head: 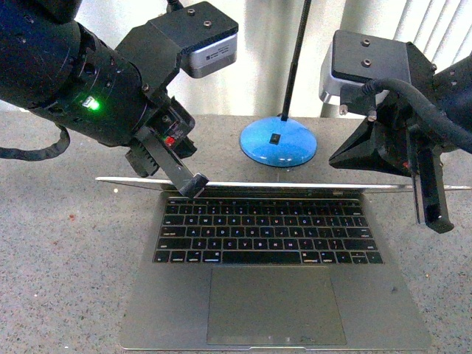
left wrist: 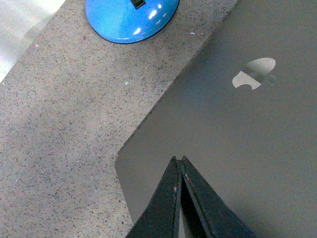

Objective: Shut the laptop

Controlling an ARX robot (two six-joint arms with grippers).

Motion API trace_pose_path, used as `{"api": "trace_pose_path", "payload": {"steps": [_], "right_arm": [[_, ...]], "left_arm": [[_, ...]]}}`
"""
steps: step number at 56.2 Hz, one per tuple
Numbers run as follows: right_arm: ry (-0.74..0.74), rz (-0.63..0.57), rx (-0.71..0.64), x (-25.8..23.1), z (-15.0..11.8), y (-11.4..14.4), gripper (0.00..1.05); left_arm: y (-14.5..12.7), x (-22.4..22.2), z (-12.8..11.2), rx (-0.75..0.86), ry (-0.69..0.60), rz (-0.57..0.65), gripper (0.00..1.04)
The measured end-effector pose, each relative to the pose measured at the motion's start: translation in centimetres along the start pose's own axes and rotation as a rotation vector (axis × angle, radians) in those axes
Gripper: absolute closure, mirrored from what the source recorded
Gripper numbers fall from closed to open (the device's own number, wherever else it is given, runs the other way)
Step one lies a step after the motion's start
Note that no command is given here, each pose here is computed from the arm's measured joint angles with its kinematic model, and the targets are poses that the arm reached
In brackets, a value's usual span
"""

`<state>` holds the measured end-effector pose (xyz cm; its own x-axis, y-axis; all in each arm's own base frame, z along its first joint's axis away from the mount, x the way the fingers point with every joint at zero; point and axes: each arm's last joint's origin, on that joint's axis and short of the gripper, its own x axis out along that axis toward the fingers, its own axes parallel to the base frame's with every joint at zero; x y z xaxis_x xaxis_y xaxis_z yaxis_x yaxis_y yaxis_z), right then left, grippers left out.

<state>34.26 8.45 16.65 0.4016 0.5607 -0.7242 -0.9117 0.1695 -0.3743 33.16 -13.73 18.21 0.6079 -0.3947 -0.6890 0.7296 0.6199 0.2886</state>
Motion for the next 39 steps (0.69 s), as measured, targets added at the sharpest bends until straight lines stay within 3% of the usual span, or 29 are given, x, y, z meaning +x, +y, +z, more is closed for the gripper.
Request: {"api": "trace_pose_path", "payload": {"steps": [39], "right_arm": [[0.021,0.049,-0.008,1.2,-0.2,1.3,1.02]], "left_arm": [[-0.9,0.5,-1.5,-0.022,0.014,-0.031,1.01]]}}
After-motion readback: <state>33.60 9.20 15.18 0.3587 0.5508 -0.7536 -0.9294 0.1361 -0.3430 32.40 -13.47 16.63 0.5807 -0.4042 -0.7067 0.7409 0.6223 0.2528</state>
